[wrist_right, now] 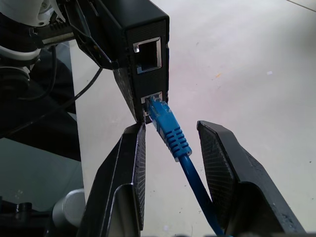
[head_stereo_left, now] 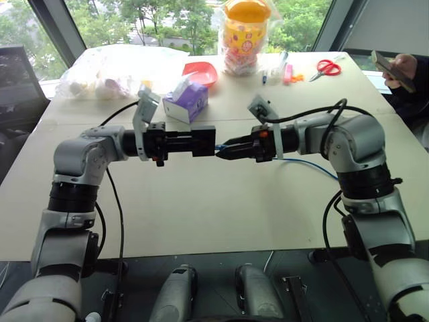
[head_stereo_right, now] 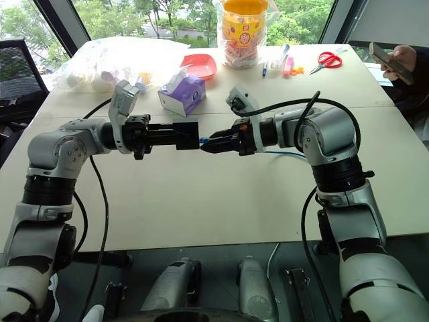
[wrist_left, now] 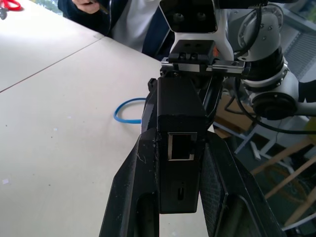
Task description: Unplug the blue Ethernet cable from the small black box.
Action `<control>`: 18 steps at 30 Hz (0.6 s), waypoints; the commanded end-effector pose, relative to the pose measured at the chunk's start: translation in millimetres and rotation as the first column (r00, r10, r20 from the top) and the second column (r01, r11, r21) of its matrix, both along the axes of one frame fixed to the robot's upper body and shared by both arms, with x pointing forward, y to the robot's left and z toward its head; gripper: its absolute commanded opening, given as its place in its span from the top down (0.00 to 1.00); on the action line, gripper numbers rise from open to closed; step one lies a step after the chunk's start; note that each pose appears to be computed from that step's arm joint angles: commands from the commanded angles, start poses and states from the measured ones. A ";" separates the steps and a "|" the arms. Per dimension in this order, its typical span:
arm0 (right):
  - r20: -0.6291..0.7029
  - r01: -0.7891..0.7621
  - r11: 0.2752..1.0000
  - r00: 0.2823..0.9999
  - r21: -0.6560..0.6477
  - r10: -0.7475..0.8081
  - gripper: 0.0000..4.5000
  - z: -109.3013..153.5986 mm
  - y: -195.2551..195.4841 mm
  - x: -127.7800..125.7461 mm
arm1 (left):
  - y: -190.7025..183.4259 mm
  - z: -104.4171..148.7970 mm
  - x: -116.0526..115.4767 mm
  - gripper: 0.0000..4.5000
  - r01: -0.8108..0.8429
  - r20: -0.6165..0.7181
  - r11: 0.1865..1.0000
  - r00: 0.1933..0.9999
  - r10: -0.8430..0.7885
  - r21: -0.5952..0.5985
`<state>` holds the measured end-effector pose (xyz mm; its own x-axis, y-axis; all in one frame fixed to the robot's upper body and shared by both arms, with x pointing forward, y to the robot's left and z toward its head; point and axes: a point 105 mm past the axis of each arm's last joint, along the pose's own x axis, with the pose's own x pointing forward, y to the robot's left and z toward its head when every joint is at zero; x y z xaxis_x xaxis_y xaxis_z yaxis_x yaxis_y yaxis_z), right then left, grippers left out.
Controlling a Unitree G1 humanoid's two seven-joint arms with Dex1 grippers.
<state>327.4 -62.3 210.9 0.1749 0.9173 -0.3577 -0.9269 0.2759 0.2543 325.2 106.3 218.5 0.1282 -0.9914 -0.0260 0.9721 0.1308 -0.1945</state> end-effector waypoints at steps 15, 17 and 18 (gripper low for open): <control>0.029 -0.082 0.997 0.996 -0.005 0.082 0.62 16.1 3.7 -13.0 | -1.5 0.0 -10.5 0.89 0.050 0.067 0.998 0.996 -0.052 0.032; 0.029 -0.090 0.996 0.995 -0.012 0.090 0.62 15.8 4.0 -15.1 | -1.5 0.4 -8.8 0.89 0.041 0.067 0.999 0.997 -0.043 0.029; 0.030 -0.093 0.996 0.995 -0.015 0.094 0.62 15.7 4.2 -15.9 | -1.6 0.6 -8.5 0.89 0.040 0.068 0.999 0.997 -0.042 0.028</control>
